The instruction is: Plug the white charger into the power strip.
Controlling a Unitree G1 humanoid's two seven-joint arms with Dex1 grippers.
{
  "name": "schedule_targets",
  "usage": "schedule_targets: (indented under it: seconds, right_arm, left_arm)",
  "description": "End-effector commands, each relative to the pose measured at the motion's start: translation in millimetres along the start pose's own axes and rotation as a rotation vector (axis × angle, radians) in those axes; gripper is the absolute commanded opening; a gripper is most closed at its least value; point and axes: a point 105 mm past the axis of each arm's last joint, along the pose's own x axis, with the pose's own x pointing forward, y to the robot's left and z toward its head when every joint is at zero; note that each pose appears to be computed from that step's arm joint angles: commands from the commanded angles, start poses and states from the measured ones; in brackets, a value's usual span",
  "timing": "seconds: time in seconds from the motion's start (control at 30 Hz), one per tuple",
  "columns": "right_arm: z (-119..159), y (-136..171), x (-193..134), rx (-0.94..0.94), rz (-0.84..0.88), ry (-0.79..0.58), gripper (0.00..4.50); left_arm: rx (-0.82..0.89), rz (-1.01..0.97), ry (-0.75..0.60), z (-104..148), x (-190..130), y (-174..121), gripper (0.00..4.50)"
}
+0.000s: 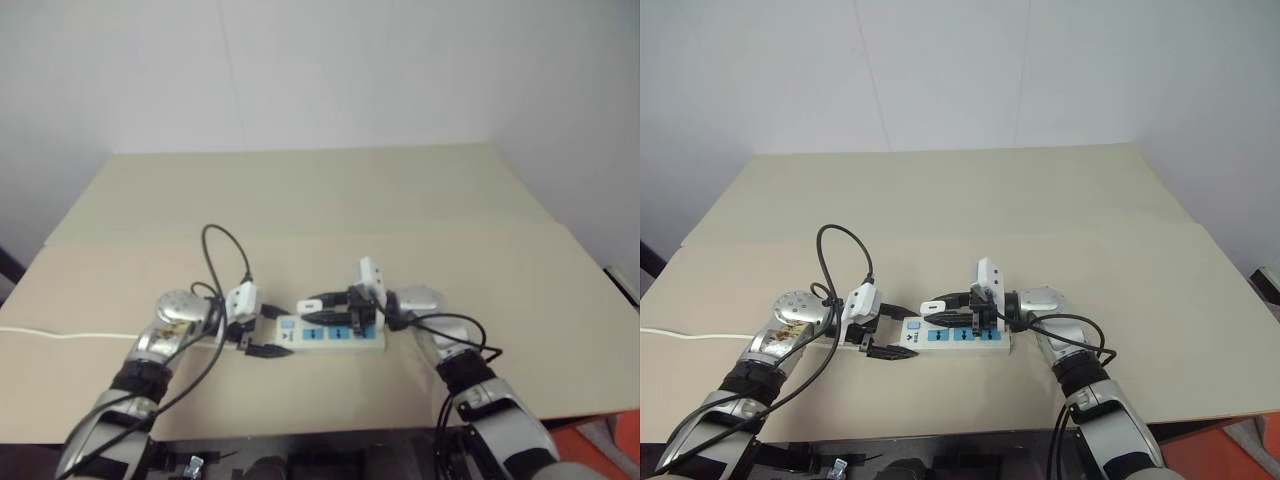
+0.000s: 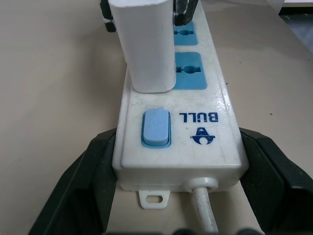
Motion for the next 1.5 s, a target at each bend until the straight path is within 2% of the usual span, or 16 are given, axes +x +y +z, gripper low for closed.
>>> schedule_targets:
  seconds: [0.03, 0.23, 0.47, 0.7, 0.83, 1.03, 1.07, 1.1, 1.33, 1.5]
  right_arm:
    - [-55, 1, -24, 0.145, -0.120, 0.188, 1.09]
    - [-57, 14, -22, 0.055, -0.092, 0.170, 1.09]
    - [-60, 15, -24, -0.005, -0.097, 0.175, 1.09]
    - [-58, 8, -20, 0.018, -0.111, 0.181, 1.09]
    - [-55, 7, -21, 0.128, -0.075, 0.170, 1.09]
    - [-53, 5, -23, 0.130, -0.087, 0.175, 1.09]
    - [-52, 5, -24, 0.127, -0.087, 0.170, 1.81]
    - [-50, 5, -24, 0.104, -0.092, 0.159, 2.03]
    - [-46, 7, -26, 0.034, -0.110, 0.131, 4.35]
    - [-42, 6, -27, 0.030, -0.113, 0.105, 4.43]
  left_arm:
    - [-0.002, -0.049, 0.024, -5, -1, -9, 3.26]
    - [-0.003, -0.043, 0.022, -5, -1, -8, 3.26]
    - [-0.006, -0.042, 0.021, -6, 0, -9, 3.26]
    - [-0.007, -0.041, 0.018, -5, 1, -9, 3.26]
    - [-0.008, -0.041, 0.017, -5, 1, -9, 3.26]
    - [-0.007, -0.041, 0.020, -5, 1, -9, 3.26]
    - [-0.007, -0.041, 0.020, -5, 1, -9, 3.26]
    - [-0.006, -0.041, 0.021, -5, 1, -9, 3.26]
    - [-0.001, -0.040, 0.026, -5, 2, -7, 3.26]
    - [0.000, -0.041, 0.022, -4, 4, -7, 3.26]
